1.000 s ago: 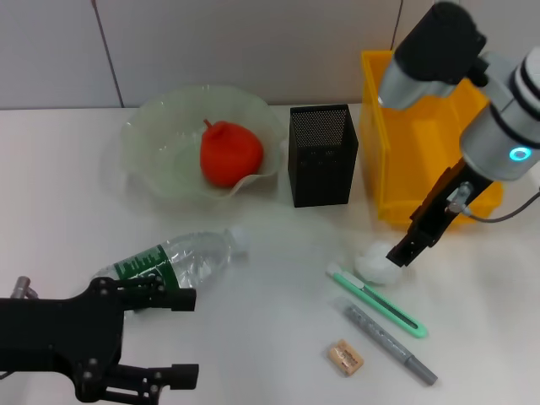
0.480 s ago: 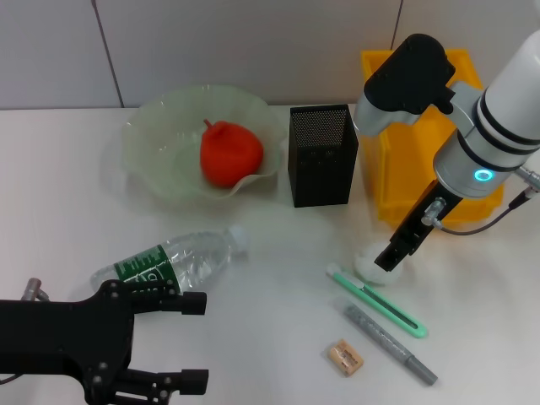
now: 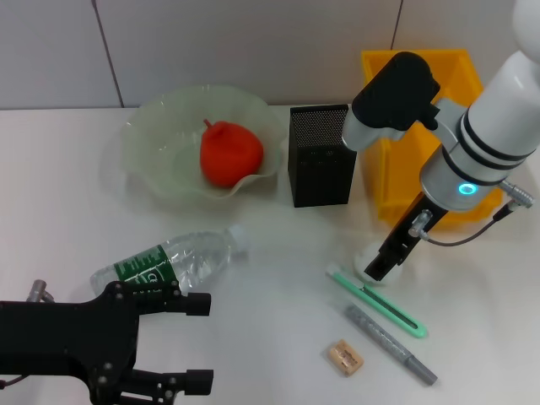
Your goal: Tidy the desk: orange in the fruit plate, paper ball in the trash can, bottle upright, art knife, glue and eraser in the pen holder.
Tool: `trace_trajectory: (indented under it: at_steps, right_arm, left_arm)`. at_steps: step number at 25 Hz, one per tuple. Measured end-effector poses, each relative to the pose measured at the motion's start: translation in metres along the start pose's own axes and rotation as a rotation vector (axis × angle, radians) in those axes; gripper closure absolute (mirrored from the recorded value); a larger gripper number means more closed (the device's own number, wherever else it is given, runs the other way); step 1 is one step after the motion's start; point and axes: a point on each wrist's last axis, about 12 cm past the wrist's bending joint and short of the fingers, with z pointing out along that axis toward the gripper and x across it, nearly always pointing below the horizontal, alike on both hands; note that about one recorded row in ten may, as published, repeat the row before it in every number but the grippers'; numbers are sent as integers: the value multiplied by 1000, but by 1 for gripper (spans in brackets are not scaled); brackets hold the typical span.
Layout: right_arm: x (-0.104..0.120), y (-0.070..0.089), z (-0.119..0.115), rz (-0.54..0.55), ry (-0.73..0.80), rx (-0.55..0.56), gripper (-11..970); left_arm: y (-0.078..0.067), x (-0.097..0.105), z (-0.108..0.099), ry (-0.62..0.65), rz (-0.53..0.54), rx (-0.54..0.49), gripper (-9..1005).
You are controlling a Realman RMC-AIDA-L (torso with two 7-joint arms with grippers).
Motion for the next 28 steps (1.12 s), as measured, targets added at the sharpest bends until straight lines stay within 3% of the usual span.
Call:
trace_trajectory:
  at_steps: [11,20,25,28]
  right_arm:
    - [-1,2,9,4,-2,-14,270]
    - [0,3,-2,-3,-4,-21,417]
    - [5,10,-36,-19,-21,-13,442]
    - [9,14,-78,-28,-57,82,444]
  left_arm:
    - [1,1,0,-2,-6,-7,138]
    - [1,2,-2,-5,-9,-15,139]
    - [1,2,-2,-6,-11,-18,139]
    - [1,2,-2,-6,-12,-18,139]
